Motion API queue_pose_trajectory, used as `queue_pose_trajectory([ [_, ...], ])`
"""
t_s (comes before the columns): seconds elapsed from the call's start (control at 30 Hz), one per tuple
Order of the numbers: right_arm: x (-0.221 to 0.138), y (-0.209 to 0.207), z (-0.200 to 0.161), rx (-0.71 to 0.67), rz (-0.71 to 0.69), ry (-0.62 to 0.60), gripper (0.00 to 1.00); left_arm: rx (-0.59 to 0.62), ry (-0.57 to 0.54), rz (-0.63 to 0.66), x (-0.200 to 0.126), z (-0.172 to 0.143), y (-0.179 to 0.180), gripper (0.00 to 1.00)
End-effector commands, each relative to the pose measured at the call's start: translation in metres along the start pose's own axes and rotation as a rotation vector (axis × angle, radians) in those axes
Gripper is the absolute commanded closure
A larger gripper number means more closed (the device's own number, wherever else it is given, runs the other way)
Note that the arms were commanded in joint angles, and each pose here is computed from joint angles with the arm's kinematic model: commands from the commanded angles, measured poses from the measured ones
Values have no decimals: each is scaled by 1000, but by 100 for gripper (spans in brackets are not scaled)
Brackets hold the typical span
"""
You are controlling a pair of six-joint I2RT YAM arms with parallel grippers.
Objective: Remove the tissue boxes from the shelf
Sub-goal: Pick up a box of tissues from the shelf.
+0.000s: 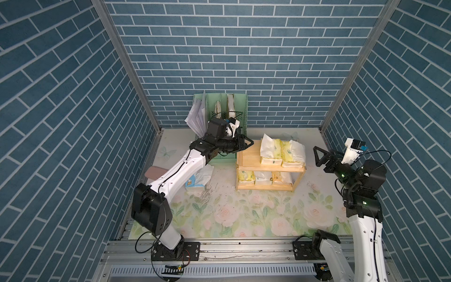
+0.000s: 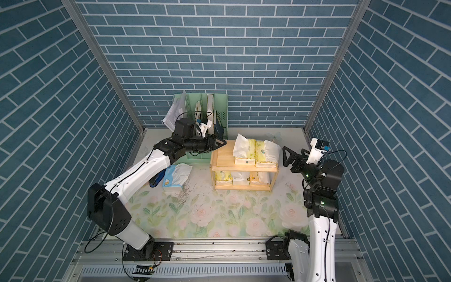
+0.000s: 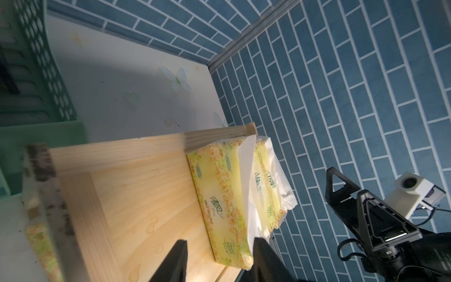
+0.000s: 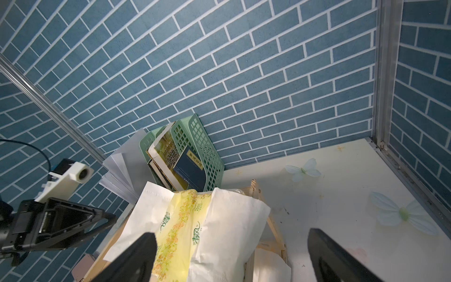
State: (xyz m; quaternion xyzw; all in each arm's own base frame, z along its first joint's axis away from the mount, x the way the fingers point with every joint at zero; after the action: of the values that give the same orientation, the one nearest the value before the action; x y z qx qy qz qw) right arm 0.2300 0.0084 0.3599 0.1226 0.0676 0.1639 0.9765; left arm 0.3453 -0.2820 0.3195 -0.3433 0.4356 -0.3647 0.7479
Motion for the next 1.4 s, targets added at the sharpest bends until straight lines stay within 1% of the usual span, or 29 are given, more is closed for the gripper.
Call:
queue_pose_trajectory([
  [0.0, -4, 6, 9, -15, 14, -38, 0, 27, 14, -37, 9, 1, -14, 55],
  [0.33, -7, 4, 9, -42, -16, -40, 0, 10, 71, -25, 40, -7, -5, 59],
  [0.63, -7, 2, 6, -54, -33, -29, 0, 4, 112, -68, 52, -13, -12, 53],
  [0.8, -7, 0, 4, -54, -44, -24, 0, 5, 109, -68, 57, -14, -13, 53],
  [1.0, -8, 0, 5, -61, -50, -26, 0, 7, 126, -62, 66, -16, -12, 66],
  [1.23, -8, -1, 5, -61, -63, -24, 0, 19, 116, -57, 64, -15, -13, 91],
  [1.37, -7, -2, 4, -58, -67, -22, 0, 43, 92, -52, 56, -13, -19, 100],
])
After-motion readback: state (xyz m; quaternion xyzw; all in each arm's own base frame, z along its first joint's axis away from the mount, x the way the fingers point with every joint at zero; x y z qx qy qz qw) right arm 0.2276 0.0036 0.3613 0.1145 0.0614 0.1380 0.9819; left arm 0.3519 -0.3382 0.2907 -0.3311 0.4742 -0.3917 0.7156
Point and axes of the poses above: each gripper's point midway between its finger pads, its own x axis out along the fingers, its own y axis along the line the jaws close on, z = x × y, the point moved 6 cm from there along -x, back along the fingers, and after that the axes turned 8 degrees about -x, right-handed, at the moved point
